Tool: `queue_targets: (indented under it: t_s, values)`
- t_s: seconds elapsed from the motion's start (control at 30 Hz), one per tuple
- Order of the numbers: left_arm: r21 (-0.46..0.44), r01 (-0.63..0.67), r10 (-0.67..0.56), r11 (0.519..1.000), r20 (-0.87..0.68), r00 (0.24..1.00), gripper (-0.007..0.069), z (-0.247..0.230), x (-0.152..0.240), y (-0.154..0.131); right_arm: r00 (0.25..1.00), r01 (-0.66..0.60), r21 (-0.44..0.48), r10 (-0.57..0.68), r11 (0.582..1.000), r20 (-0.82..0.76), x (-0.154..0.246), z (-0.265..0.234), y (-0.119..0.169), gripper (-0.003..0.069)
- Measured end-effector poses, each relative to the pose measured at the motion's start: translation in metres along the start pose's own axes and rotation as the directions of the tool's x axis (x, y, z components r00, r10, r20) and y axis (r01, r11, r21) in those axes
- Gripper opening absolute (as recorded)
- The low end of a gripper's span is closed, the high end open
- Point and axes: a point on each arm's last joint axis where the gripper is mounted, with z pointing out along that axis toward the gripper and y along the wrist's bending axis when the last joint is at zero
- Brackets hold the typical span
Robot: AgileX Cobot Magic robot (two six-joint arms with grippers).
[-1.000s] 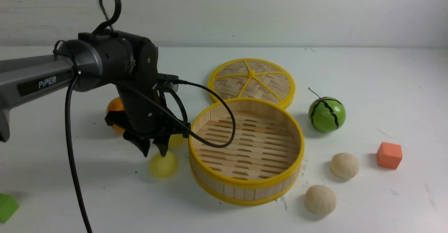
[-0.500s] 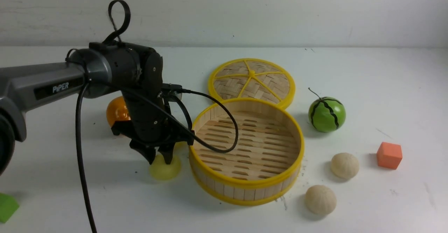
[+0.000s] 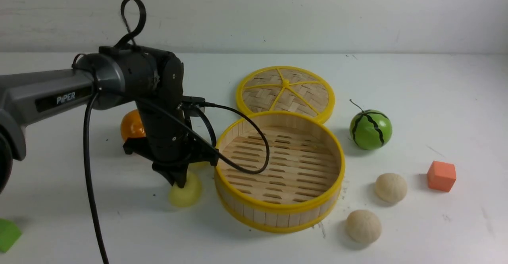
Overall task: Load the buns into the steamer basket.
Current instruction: Use the left arm to put the steamed stuffed bun into the steamer
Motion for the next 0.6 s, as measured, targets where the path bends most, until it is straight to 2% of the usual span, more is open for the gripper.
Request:
queue_targets:
  t_s: [0.23,0.3,0.47,0.6]
  values:
    - [0.019,-0.010,0.009,1.000,0.072,0.997,-0.0013,-0.046,0.006,-0.004,1.000,0.000,0.000,0.000,1.000,0.000,0.000,0.000,0.000,0.0241]
    - [0.042,-0.030,0.024,0.999,0.127,0.992,-0.0013,-0.066,0.002,-0.013,1.000,0.000,0.000,0.000,1.000,0.000,0.000,0.000,0.000,0.0241]
    - [0.131,-0.157,0.115,0.979,0.282,0.953,-0.0013,-0.103,-0.021,-0.061,1.000,0.000,0.000,0.000,1.000,0.000,0.000,0.000,0.000,0.0241]
    - [0.143,-0.189,0.144,0.971,0.281,0.949,-0.0013,-0.083,-0.044,-0.084,1.000,0.000,0.000,0.000,1.000,0.000,0.000,0.000,0.000,0.0241]
